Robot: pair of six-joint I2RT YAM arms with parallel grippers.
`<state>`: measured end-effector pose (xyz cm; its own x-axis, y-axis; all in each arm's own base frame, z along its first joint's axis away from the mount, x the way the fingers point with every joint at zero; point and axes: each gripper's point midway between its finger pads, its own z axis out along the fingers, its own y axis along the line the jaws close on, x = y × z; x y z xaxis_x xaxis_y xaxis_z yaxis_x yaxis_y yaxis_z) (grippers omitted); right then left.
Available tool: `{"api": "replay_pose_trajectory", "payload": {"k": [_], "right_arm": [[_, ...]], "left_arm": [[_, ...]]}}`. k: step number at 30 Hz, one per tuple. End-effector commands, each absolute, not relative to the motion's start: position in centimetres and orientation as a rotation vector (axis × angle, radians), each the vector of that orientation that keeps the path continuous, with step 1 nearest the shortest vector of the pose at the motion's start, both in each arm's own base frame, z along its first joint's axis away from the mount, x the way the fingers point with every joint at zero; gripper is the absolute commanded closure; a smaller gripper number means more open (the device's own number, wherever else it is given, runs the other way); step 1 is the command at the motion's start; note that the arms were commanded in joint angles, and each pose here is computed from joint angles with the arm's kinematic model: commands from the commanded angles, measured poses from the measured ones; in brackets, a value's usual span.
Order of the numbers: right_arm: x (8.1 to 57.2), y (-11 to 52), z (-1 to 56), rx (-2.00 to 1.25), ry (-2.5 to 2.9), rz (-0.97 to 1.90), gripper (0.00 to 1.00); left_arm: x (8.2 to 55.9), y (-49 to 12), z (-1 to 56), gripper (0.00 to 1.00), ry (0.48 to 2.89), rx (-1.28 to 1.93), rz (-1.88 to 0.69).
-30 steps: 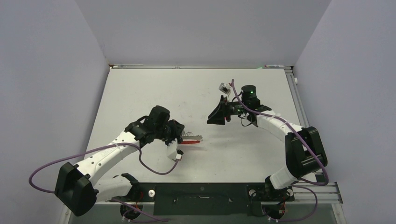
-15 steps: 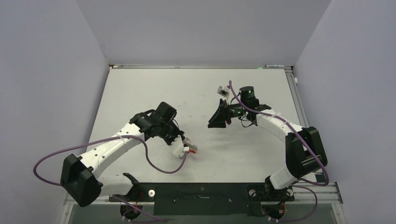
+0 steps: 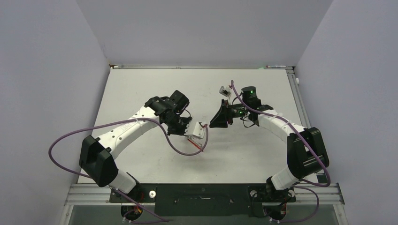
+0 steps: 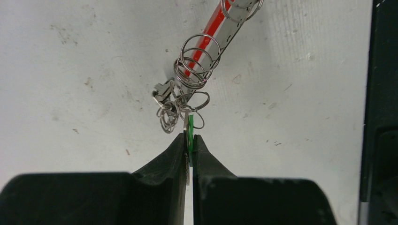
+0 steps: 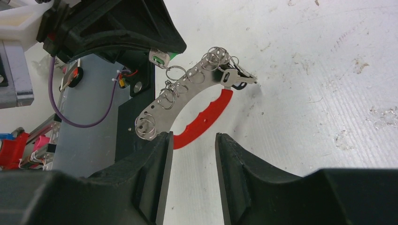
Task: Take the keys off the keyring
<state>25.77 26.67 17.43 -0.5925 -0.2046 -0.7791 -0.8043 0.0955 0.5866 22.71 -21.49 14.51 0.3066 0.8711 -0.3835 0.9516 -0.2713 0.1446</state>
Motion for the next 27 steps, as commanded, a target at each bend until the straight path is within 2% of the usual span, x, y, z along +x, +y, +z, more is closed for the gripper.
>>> {"api": "replay_pose_trajectory", "payload": {"k": [1, 15, 27], "right_arm": [[26.9, 26.3, 19.7, -1.014, 1.766, 1.502, 0.62], [27.8, 25.4, 19.3, -1.075, 1.729, 1.432, 0.65], [28.2, 28.0, 17.3, -1.117, 1.568, 1.25, 0.65]], "left_arm": [[21.1, -22.2, 15.5, 1.0, 1.94, 2.014, -0.531], [22.4, -23.9, 16.0, 1.0, 2.406, 1.436, -0.943], [23.3, -25.9, 15.2, 1.0, 2.496, 1.143, -1.183]]}}
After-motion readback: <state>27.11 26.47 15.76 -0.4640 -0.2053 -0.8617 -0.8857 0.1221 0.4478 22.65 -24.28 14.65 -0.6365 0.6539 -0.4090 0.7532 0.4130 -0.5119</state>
